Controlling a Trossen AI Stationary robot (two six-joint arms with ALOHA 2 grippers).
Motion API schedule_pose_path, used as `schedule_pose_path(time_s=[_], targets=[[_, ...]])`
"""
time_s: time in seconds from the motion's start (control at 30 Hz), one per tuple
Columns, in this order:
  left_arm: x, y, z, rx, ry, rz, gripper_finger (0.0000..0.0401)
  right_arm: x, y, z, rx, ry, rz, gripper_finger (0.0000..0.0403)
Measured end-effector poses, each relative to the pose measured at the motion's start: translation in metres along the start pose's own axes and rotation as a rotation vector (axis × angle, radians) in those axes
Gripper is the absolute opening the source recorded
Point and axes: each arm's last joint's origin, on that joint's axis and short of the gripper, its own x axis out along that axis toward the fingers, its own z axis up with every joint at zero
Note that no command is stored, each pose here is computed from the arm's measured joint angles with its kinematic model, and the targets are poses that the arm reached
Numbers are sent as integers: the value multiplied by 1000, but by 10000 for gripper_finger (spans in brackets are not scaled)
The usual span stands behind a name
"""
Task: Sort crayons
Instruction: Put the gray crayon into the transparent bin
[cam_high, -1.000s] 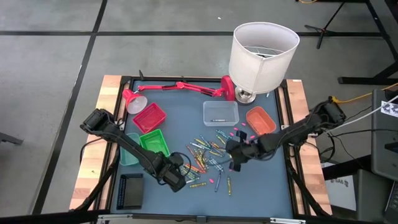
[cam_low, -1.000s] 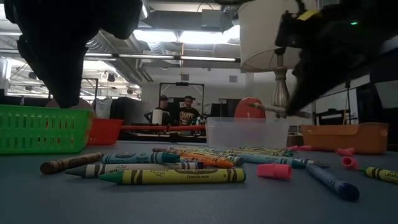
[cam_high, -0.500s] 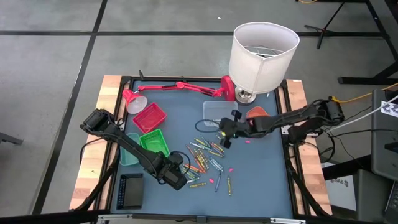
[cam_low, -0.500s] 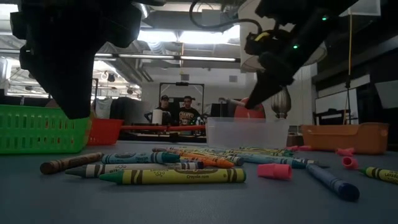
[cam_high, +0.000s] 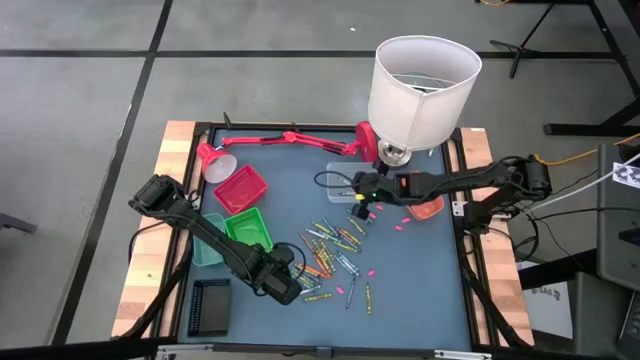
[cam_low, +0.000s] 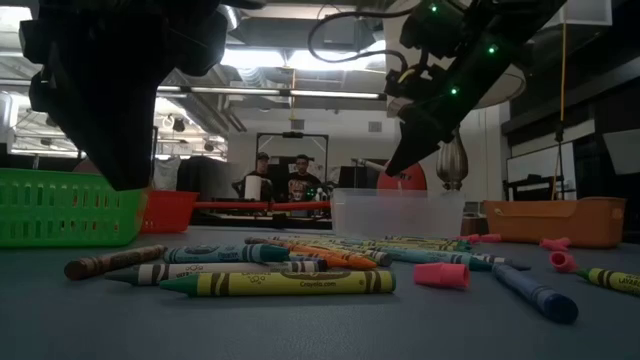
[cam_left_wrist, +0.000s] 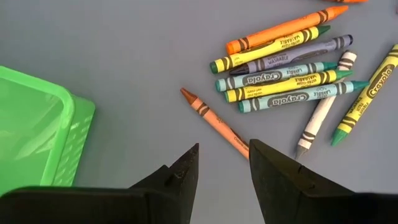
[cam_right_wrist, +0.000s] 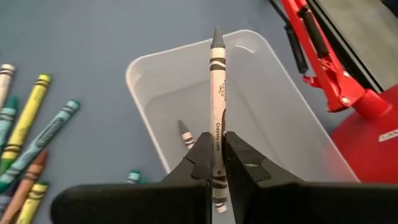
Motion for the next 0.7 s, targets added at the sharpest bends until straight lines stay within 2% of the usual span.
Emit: schedule_pose_path(time_s=[0.7], targets=[[0, 0, 1, -35, -26, 5, 125, 1, -1, 0, 1, 7, -4, 19]])
